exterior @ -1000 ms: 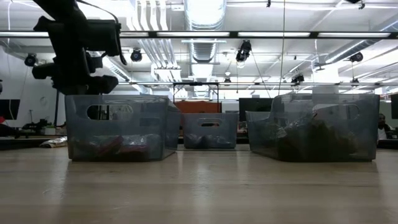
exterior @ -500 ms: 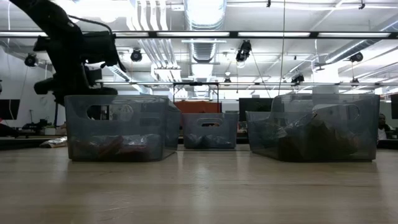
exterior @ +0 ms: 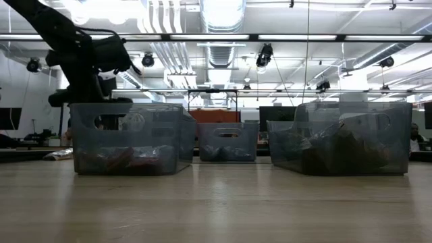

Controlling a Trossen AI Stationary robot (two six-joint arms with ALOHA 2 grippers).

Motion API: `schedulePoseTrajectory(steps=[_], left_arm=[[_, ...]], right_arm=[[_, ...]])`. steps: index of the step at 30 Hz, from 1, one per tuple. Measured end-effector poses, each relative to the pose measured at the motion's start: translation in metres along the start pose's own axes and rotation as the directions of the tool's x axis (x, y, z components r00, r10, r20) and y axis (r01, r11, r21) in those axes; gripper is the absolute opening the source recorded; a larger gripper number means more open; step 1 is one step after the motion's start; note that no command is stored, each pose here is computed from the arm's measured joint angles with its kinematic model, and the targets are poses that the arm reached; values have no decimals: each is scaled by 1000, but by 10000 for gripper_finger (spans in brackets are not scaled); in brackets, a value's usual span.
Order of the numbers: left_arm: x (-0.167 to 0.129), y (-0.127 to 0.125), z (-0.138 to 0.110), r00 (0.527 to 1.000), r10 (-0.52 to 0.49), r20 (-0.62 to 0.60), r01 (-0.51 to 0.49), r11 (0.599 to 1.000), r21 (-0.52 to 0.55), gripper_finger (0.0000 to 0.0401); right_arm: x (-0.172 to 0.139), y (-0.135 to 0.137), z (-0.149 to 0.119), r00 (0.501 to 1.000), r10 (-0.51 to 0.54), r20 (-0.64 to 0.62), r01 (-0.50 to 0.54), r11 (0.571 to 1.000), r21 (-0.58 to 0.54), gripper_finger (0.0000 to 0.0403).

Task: Pick and place Granola Bars by type
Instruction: Put the red granola bar into the bottom left black bin

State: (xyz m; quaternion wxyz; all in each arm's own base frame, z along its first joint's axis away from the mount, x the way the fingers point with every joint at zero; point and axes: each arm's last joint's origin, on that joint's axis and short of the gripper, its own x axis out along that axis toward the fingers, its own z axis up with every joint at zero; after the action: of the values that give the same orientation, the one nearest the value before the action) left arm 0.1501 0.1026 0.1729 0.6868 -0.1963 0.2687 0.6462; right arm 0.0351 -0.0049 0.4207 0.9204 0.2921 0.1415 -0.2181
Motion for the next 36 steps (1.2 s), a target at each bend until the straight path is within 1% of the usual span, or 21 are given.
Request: schedulePoseTrajectory(steps=[3,9,15,22,25,32,36], left_arm=[[3,1,3,1000,6,8,-6,1000,-15,197],[10,9,7,999,41,-9,-42,999,-32,197],[15,12,10,999,55,0,-54,996,-75,197],[27,10,-1,999,37,-27,-39,996,-85,197],[32,7,-3,1000,15,-19,-17,993,-116,197],[45,3,-15,995,56,-80,-63,994,-87,197],[51,0,-17,994,63,-85,-72,992,-107,197]], right_arm=[[-5,-7,0,1000,7,4,-7,1000,-26,8],[-14,-17,1,999,33,26,-32,999,-2,8],[-16,-19,1,999,37,29,-37,999,0,8],[-16,-19,2,999,38,31,-39,999,7,8],[-16,-19,2,999,38,31,-39,999,8,8],[-16,-19,2,999,24,48,-25,1000,9,8],[-16,-19,2,998,21,51,-22,1000,6,8]])
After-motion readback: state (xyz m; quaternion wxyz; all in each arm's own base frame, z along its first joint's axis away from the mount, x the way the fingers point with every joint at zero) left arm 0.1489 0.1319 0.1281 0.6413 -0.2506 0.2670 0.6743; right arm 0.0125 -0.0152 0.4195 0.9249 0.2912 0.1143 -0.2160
